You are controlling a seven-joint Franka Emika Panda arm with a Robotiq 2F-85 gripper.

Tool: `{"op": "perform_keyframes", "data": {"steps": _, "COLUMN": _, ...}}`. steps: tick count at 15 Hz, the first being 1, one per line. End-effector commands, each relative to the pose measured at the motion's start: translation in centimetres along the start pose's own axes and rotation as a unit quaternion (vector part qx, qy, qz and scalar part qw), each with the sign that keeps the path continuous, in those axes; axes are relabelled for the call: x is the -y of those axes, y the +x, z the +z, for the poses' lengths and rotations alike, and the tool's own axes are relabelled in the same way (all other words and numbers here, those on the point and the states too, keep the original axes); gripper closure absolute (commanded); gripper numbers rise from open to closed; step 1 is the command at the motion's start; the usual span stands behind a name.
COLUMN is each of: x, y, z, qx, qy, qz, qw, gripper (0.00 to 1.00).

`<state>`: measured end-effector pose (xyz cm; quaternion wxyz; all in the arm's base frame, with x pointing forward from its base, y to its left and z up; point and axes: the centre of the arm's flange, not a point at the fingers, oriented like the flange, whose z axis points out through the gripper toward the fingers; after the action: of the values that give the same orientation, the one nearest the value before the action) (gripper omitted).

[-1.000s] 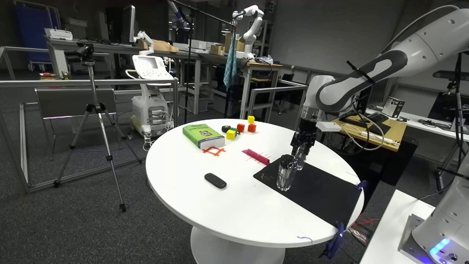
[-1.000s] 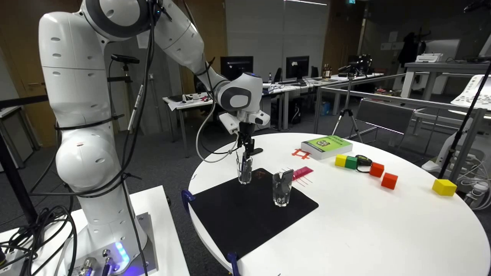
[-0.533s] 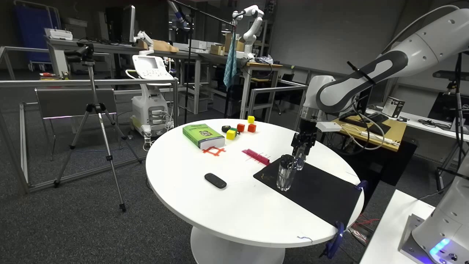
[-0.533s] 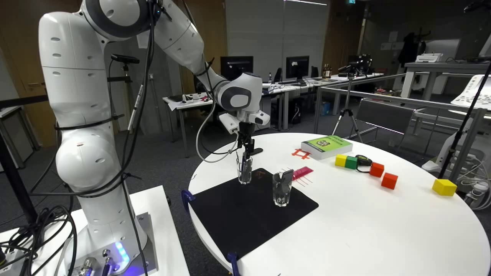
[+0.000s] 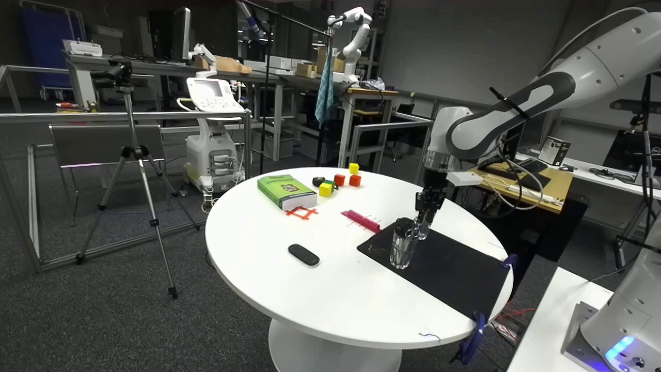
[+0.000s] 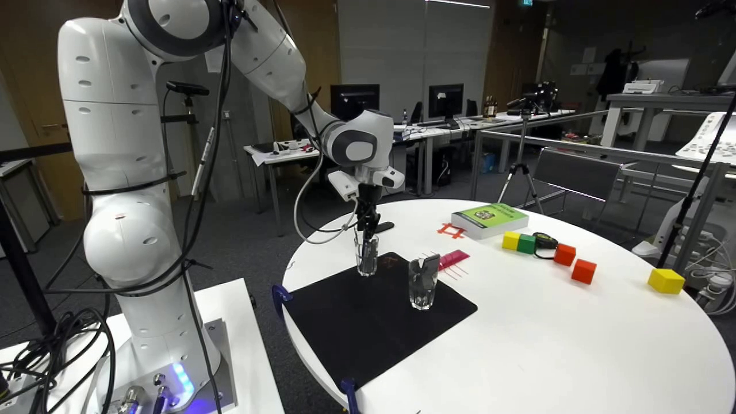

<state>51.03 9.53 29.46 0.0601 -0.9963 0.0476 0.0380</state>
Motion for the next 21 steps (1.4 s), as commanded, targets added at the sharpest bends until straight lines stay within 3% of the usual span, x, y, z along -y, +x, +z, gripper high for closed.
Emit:
{"op": "perform_keyframes", "data": {"steps": 1, "x": -0.1, "y": -0.4, "z": -0.9, "qx": 0.005, "qy": -0.017, "qz": 0.004, "qw": 0.9998, "gripper": 0.82}}
{"op": "perform_keyframes", "data": {"steps": 4, "x": -0.1, "y": -0.4, "z": -0.9, "qx": 0.006, "qy": -0.022, "qz": 0.003, "qw": 0.9997, "gripper": 1.00}}
{"op": "perform_keyframes", "data": {"steps": 13, "x": 0.4, "y": -0.5, "z": -1.9, "qx": -0.002, "qy": -0.023, "qz": -0.006, "qw": 0.9997, "gripper": 0.98}}
{"op": "perform_keyframes", "data": {"steps": 21, "x": 2.1, "y": -1.1, "z": -5.9, "qx": -0.030, "qy": -0.017, "qz": -0.026, "qw": 0.9991, "gripper": 0.98}}
